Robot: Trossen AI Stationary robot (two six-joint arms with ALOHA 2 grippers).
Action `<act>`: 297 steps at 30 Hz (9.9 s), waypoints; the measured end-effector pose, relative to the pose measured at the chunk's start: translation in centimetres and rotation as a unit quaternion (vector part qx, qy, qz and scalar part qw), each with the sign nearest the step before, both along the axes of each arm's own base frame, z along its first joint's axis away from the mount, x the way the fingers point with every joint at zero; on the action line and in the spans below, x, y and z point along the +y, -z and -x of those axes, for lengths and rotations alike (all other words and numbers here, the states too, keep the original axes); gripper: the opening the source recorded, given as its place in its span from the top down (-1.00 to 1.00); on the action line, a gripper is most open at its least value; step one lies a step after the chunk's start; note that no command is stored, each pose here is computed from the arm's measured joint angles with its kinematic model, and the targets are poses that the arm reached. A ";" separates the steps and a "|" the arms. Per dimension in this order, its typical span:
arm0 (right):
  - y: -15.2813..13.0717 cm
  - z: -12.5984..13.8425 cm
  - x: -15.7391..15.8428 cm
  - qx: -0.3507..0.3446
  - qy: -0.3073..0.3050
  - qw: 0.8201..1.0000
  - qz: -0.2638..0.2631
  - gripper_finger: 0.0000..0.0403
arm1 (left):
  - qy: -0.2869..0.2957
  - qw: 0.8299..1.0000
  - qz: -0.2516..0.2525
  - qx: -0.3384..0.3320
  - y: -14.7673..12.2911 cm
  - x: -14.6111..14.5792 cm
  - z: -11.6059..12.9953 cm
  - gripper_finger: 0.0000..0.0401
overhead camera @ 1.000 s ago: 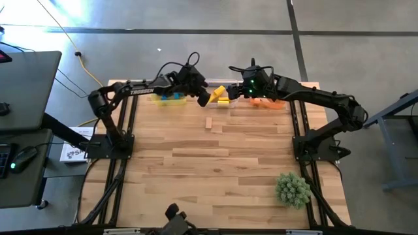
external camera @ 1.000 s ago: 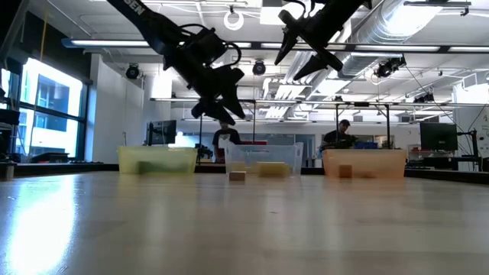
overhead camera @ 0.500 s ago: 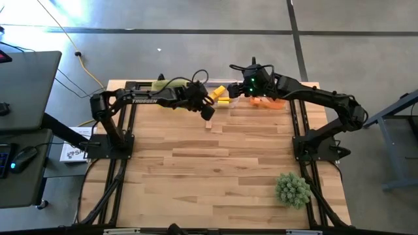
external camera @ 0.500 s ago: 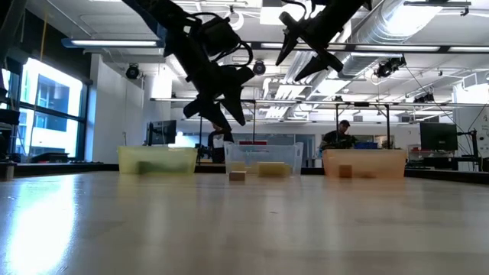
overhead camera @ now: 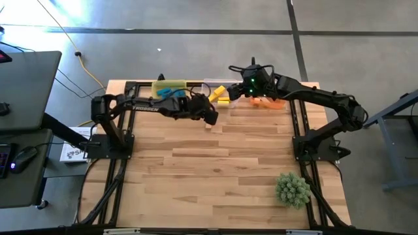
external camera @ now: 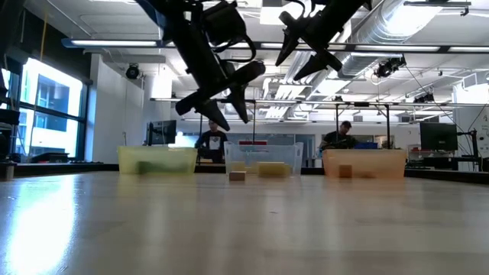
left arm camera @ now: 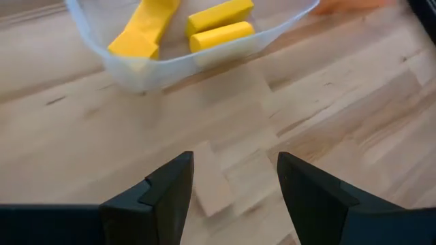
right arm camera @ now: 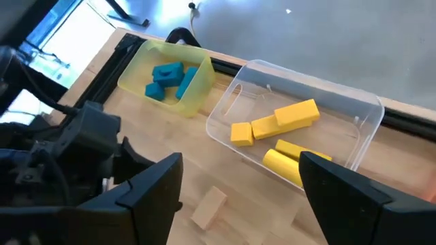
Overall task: Sort & place blocks by color
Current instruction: Put the brown block into the orange bin, then return to Home Position
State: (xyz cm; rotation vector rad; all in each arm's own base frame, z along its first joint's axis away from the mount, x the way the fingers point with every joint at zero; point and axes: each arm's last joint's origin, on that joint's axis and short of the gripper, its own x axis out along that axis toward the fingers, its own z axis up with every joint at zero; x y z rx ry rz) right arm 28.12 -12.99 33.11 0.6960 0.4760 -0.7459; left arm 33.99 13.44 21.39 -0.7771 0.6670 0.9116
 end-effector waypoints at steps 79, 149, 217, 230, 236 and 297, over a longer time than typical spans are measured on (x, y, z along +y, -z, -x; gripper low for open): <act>1.1 -0.4 0.4 0.029 -0.096 0.995 -0.028 -0.40 | 0.287 0.948 0.016 0.138 6.0 -2.5 -1.7 0.49; -2.8 -5.0 9.5 -0.139 -0.470 0.834 0.253 -0.40 | 0.496 0.755 0.235 -0.359 -10.8 2.3 6.3 0.49; -1.7 -3.7 6.2 0.076 -0.104 0.939 0.318 0.83 | 0.383 0.838 0.062 -0.384 -11.4 10.5 11.9 0.07; 1.7 1.6 -0.3 0.249 0.081 0.951 0.165 0.83 | 0.377 0.842 0.045 -0.382 -11.4 11.1 12.5 0.07; 2.6 4.5 -3.1 0.277 0.125 0.951 0.061 0.83 | 0.345 0.865 0.023 -0.364 -11.3 11.0 12.0 0.07; 3.0 3.9 -12.4 0.190 -0.126 0.971 -0.076 0.24 | 0.244 0.931 -0.195 -0.190 -18.8 -7.6 14.9 0.07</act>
